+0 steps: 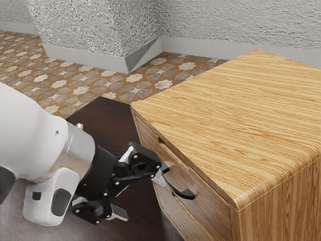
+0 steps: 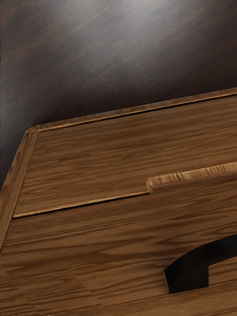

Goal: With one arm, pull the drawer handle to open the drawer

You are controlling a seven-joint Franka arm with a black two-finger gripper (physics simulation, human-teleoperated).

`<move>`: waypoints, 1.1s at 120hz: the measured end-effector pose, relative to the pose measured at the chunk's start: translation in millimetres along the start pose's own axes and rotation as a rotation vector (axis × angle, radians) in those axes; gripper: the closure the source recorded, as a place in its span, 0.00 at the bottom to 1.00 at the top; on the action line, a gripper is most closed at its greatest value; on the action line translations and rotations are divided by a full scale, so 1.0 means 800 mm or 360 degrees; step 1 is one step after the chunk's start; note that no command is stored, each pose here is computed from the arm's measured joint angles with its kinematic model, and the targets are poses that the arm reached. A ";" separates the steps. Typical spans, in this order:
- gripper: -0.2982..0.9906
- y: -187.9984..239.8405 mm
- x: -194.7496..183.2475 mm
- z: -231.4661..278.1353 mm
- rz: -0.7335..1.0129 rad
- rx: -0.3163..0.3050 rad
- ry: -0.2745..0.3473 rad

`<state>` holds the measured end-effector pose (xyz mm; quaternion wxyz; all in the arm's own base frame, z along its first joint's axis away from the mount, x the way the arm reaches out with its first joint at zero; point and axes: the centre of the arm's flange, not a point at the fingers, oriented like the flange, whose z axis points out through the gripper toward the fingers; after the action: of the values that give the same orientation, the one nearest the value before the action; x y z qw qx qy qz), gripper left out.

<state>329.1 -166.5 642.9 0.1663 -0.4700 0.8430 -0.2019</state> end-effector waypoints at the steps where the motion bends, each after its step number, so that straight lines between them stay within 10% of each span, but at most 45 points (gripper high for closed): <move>1: 0.23 0.000 0.000 0.000 -0.0003 0.0000 0.0001; 132: 0.23 -0.005 -0.026 0.051 -0.0254 -0.0017 -0.0030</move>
<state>361.6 -158.1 611.8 0.1550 -0.5385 0.8024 -0.2056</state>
